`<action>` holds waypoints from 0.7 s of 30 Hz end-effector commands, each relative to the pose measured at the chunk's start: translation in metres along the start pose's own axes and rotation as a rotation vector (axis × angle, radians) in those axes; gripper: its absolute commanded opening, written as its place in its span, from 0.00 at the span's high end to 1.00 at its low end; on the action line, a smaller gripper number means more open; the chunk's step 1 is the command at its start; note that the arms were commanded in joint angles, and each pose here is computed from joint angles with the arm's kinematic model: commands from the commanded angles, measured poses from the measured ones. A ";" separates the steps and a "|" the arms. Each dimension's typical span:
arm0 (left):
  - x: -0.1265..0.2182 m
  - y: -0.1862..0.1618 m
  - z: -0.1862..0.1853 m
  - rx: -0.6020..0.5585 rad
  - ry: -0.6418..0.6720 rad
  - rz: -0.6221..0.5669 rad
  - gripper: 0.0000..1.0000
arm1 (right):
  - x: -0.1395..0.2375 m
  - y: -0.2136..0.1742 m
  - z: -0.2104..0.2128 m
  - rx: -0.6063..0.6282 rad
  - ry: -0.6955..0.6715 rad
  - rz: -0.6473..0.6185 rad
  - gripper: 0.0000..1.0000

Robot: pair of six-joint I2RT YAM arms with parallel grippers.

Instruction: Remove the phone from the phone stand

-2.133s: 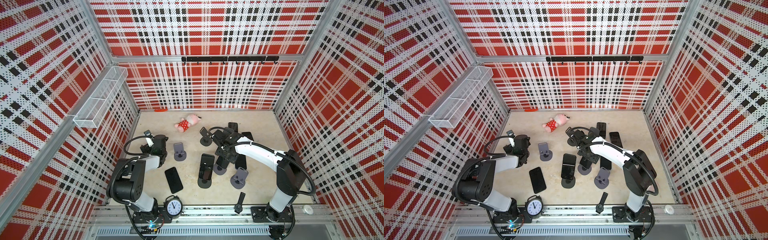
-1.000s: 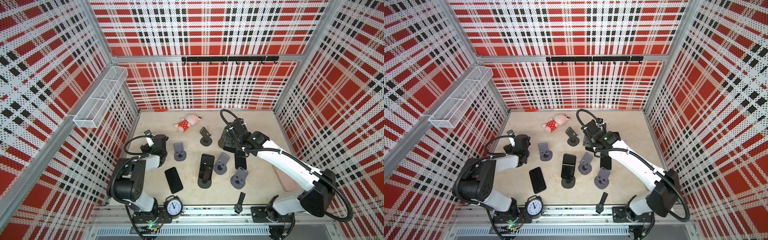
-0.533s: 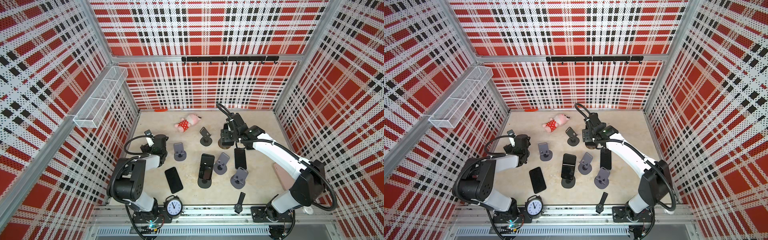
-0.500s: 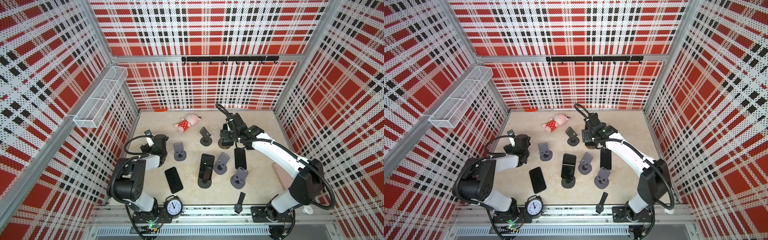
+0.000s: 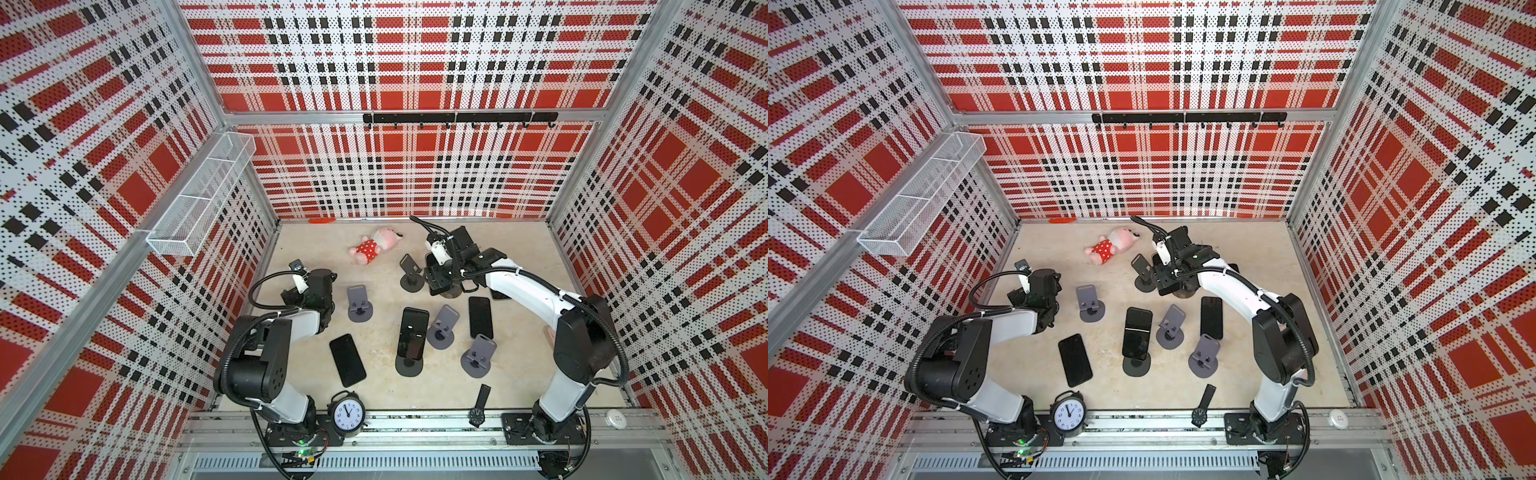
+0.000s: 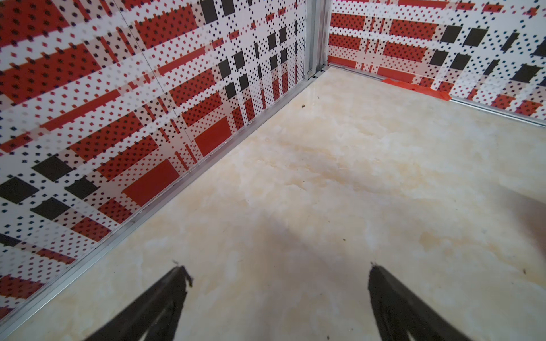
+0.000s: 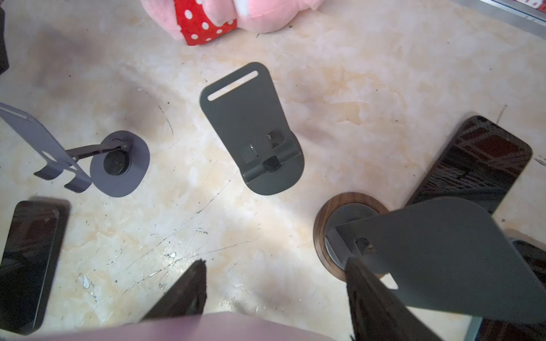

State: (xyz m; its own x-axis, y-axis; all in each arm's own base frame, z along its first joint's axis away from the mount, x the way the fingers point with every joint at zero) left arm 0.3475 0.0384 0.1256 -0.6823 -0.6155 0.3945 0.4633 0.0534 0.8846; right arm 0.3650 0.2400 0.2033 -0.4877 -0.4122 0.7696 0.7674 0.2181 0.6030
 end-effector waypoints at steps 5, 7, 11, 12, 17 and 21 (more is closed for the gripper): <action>-0.002 0.005 0.000 0.004 -0.001 -0.006 0.02 | -0.005 -0.012 0.011 0.192 0.126 -0.041 0.37; -0.002 0.005 0.000 0.006 0.001 -0.007 0.02 | -0.006 -0.016 0.009 0.220 0.123 -0.042 0.36; -0.002 0.005 0.000 0.007 -0.001 -0.006 0.02 | -0.007 -0.027 0.007 0.312 0.121 -0.009 0.36; -0.002 0.005 0.000 0.005 -0.001 -0.006 0.02 | -0.007 -0.027 0.005 0.324 0.107 -0.005 0.36; -0.002 0.005 0.000 0.007 -0.001 -0.006 0.02 | -0.014 -0.034 0.004 0.402 0.102 0.051 0.38; -0.002 0.005 -0.001 0.003 -0.002 -0.005 0.02 | -0.022 -0.037 0.000 0.452 0.080 0.106 0.38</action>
State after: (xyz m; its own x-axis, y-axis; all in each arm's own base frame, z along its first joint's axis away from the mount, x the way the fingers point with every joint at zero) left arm 0.3476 0.0382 0.1254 -0.6838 -0.6128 0.3962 0.4640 0.0539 0.8842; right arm 0.3410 0.2370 0.1566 -0.3599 -0.4331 0.8263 0.6137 0.5572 0.5594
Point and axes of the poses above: each gripper's point midway between its finger pads, its own x axis back along the fingers, its own z axis along the line the jaws close on, y = z × x, the point moved 6 cm from there along x, back along the fingers, and after that the axes turned 12 degrees about -x, right-handed, at the moved point
